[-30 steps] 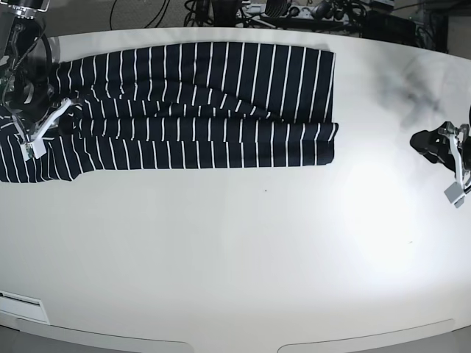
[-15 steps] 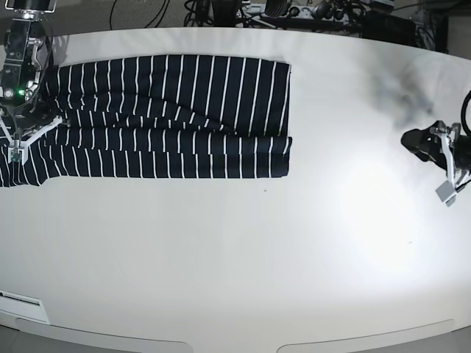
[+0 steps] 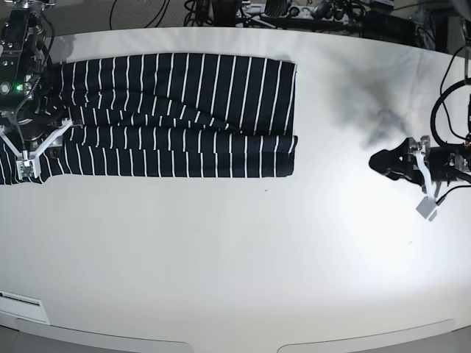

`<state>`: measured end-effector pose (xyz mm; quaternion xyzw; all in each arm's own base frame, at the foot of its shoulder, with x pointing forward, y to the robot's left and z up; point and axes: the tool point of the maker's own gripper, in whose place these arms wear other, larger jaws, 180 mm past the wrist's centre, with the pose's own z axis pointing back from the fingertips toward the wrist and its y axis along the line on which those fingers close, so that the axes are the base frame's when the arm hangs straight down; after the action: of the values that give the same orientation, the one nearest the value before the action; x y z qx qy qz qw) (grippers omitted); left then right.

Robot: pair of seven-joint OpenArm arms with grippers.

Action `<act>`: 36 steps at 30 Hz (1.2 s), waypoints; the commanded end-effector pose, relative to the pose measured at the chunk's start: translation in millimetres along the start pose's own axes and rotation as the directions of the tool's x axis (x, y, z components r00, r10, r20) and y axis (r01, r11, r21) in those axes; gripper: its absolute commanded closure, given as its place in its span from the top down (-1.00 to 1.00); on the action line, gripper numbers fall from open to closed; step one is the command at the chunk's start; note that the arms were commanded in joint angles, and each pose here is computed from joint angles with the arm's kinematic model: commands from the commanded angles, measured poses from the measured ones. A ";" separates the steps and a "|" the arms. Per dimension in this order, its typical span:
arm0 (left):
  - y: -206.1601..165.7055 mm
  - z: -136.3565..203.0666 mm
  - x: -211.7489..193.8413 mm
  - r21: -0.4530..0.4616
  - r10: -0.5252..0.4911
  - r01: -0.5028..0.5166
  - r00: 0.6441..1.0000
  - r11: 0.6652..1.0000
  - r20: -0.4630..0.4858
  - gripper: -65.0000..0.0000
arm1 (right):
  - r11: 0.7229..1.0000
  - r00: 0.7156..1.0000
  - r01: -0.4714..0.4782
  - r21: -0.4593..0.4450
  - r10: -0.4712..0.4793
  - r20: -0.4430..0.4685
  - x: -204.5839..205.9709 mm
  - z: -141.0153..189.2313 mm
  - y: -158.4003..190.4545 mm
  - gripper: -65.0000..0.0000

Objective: Fold the T-shirt properly
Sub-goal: 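Move the left gripper down onto the shirt strip's middle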

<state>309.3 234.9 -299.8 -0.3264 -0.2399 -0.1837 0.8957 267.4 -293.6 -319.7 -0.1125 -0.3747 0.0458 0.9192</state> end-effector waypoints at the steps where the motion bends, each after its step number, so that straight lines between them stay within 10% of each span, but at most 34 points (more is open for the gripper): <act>1: -1.1 9.0 15.8 0.004 -0.007 0.007 0.999 1.000 0.054 0.02 | 1.000 0.999 -0.014 -0.021 0.015 0.041 13.0 4.0 -7.2 -0.16; 22: -100.1 -92.8 -31.4 -0.328 0.176 -0.134 0.979 0.935 0.103 0.02 | 0.996 0.999 -0.051 -0.080 0.051 -0.004 -1.0 3.3 -17.9 -0.16; 36: -113.9 -108.2 -61.3 -0.160 0.210 -0.189 0.969 0.969 0.130 0.01 | 0.995 0.999 -0.049 -0.083 0.049 -0.002 -0.3 3.3 -18.4 -0.16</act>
<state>232.2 89.9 -357.5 -0.4255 -0.2447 -0.0816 0.8674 257.3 -306.0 -326.3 -0.1473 -0.3541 0.0480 0.9223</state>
